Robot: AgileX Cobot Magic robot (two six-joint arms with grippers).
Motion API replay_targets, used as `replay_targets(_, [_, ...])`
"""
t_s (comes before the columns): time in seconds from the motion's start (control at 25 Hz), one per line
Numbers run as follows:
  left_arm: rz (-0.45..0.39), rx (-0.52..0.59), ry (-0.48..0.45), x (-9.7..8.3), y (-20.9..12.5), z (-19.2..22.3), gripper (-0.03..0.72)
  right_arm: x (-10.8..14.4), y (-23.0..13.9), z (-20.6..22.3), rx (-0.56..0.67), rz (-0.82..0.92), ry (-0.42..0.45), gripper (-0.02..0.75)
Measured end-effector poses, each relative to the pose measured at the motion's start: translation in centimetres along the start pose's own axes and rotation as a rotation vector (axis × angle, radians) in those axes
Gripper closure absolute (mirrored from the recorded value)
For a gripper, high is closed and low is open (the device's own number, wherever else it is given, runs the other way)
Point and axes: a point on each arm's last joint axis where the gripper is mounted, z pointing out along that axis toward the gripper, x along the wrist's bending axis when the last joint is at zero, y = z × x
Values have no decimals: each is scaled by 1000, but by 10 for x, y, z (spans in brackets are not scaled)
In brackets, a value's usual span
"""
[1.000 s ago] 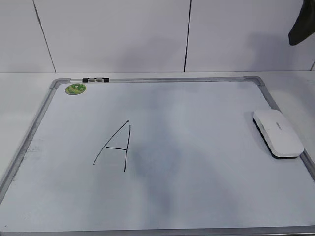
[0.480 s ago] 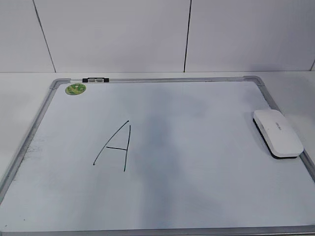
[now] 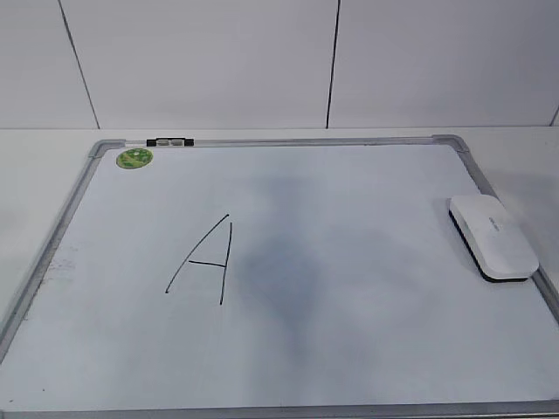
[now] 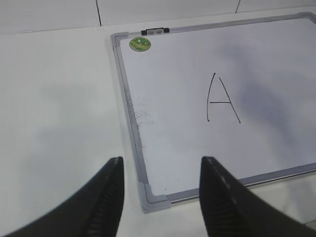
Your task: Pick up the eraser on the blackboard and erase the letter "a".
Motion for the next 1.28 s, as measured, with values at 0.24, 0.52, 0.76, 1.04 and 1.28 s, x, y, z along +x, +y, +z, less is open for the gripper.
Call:
replay_targets(0.24, [7, -51, 0, -2, -8, -12, 314, -2, -38, -7, -50, -31, 28, 146])
replay_targets(0.52, [13, -82, 0, -3, -33, -14, 317, -10, -88, -20, -193, -40, 50, 146])
replay_targets(0.76, [8, -29, 15, 2, -66, 6, 319, -21, -124, -35, -366, -58, 6, 146])
replay_targets(1.04, [12, 89, 82, 14, -97, 38, 328, -36, -143, -30, -438, -72, -117, 147])
replay_targets(1.28, [21, 79, 102, 16, -103, 40, 328, -38, -148, -2, -340, -82, -141, 154])
